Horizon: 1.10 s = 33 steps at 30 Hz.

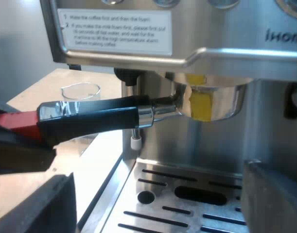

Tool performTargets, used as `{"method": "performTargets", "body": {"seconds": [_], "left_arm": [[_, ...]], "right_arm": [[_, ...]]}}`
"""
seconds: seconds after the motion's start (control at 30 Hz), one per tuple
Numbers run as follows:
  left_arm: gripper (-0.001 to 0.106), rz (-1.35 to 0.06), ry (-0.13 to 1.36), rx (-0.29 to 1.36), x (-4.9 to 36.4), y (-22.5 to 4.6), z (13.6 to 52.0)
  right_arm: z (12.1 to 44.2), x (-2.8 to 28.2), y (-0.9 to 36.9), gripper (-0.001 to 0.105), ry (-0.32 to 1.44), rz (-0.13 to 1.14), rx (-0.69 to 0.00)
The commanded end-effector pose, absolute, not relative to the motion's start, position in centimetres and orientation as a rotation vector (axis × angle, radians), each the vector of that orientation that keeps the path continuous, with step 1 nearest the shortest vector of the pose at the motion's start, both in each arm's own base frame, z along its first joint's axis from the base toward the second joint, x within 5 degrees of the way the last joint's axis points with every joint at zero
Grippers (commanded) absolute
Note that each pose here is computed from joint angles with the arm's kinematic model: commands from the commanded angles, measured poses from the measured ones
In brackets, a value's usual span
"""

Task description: Put the handle in the coffee machine

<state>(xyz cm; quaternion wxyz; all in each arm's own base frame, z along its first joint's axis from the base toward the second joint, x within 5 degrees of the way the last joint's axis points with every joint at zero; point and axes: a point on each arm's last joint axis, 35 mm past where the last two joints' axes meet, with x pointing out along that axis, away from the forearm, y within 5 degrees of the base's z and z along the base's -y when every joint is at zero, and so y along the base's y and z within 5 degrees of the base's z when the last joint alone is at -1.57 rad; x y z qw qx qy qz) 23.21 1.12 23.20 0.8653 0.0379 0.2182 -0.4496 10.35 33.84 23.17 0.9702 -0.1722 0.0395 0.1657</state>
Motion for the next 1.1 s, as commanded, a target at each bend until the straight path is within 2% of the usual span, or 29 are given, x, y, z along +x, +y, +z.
{"method": "performTargets", "body": {"seconds": [0.03,1.1], "left_arm": [[0.000,-1.036,0.328,0.067,23.5,1.0,24.6],[0.000,-1.021,0.205,0.168,24.3,1.2,25.7]], "right_arm": [[23.3,10.7,34.0,0.071,0.060,0.293,-0.318],[23.1,10.8,34.2,0.071,0.056,0.283,-0.309]]}}
